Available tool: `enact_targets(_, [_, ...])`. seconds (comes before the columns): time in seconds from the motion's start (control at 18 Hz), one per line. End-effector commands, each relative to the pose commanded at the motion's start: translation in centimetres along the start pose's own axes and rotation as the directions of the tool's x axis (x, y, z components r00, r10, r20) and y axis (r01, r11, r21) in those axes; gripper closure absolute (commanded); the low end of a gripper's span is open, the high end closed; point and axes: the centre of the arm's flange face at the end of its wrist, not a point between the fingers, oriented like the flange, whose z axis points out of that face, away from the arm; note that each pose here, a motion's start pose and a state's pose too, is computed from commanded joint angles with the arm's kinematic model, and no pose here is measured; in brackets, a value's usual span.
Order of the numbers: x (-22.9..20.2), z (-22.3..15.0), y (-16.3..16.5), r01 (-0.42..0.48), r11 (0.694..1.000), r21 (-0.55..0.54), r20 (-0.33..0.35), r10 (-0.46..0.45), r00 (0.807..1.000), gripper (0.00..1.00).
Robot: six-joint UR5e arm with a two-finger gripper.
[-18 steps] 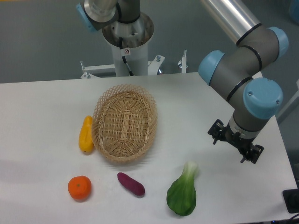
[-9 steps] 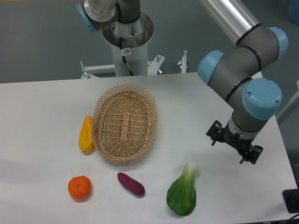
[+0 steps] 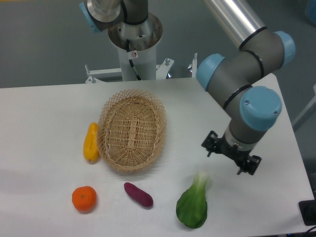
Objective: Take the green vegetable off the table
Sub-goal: 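Move the gripper over the green bok choy's leafy stem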
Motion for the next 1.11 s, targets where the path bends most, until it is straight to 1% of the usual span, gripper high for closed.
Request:
enact_targets(0.06, [0.9, 0.8, -0.5, -0.005, 1.0, 0.006, -0.023, 0.005, 1.0, 0.0])
enact_targets(0.17, [2.7, 2.3, -1.3, -0.016, 1.0, -0.006, -0.047, 0.016, 0.999, 0.0])
enact_targets(0.28, [3.2, 3.8, -1.3, -0.003, 1.0, -0.025, -0.067, 0.001, 0.998, 0.0])
enact_targets(0.39, [3.3, 4.8, -1.3, 0.007, 1.0, -0.016, -0.05, -0.008, 0.999, 0.0])
enact_targets(0.5, [3.0, 5.1, -1.5, 0.002, 1.0, 0.008, -0.011, -0.002, 1.0, 0.0])
enact_targets(0.61, [2.7, 5.4, -1.8, 0.003, 1.0, 0.019, 0.007, -0.003, 1.0, 0.0])
enact_targets(0.78, [2.0, 6.6, -2.0, 0.001, 1.0, 0.025, 0.017, -0.001, 1.0, 0.0])
enact_targets(1.0, [1.6, 8.2, -2.1, 0.0, 1.0, 0.017, 0.004, 0.0, 1.0, 0.0])
enact_targets(1.11, [1.6, 8.3, -2.1, 0.001, 1.0, 0.016, 0.002, -0.001, 1.0, 0.0])
